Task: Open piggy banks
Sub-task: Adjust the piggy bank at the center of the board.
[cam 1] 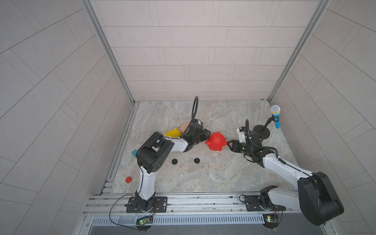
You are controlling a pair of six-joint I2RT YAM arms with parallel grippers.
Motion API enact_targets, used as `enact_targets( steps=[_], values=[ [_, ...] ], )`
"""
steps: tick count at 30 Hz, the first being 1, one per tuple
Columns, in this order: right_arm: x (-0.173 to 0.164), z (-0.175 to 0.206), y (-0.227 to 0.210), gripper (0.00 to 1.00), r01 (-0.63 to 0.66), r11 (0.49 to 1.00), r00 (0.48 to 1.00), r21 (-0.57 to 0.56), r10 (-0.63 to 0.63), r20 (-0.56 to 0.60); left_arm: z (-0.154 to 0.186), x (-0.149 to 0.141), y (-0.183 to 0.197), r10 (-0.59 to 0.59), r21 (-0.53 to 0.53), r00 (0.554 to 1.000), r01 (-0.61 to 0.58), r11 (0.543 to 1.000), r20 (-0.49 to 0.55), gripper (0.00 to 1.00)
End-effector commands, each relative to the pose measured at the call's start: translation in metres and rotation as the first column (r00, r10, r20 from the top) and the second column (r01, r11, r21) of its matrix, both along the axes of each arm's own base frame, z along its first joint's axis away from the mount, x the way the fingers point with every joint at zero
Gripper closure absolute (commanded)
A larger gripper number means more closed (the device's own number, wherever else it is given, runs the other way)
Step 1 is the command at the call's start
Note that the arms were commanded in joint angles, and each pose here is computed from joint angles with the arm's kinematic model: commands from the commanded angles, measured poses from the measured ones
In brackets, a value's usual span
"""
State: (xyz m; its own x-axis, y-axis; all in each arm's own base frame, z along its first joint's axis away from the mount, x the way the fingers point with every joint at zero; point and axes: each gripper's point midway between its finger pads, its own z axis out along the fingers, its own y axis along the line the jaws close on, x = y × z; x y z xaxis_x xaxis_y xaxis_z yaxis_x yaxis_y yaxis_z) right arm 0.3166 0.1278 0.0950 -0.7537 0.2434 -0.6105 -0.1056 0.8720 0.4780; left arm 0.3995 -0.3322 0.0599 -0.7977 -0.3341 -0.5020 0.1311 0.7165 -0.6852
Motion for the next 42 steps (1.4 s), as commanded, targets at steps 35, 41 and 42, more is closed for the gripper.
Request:
enact_targets(
  steps=[35, 41, 42],
  values=[
    [0.079, 0.023, 0.037, 0.51, -0.027, 0.999, 0.995, 0.033, 0.024, 0.099, 0.086, -0.020, -0.011, -0.186, 0.023, 0.973, 0.184, 0.983, 0.135, 0.00],
    [0.094, 0.011, 0.044, 0.53, -0.032, 0.999, 0.997, 0.040, 0.029, 0.072, 0.086, -0.023, -0.009, -0.198, 0.029, 0.971, 0.196, 0.980, 0.137, 0.00],
    [0.097, 0.010, 0.044, 0.53, -0.032, 0.999, 0.997, 0.036, 0.029, 0.073, 0.086, -0.024, -0.010, -0.201, 0.029, 0.970, 0.199, 0.980, 0.137, 0.00]
  ],
)
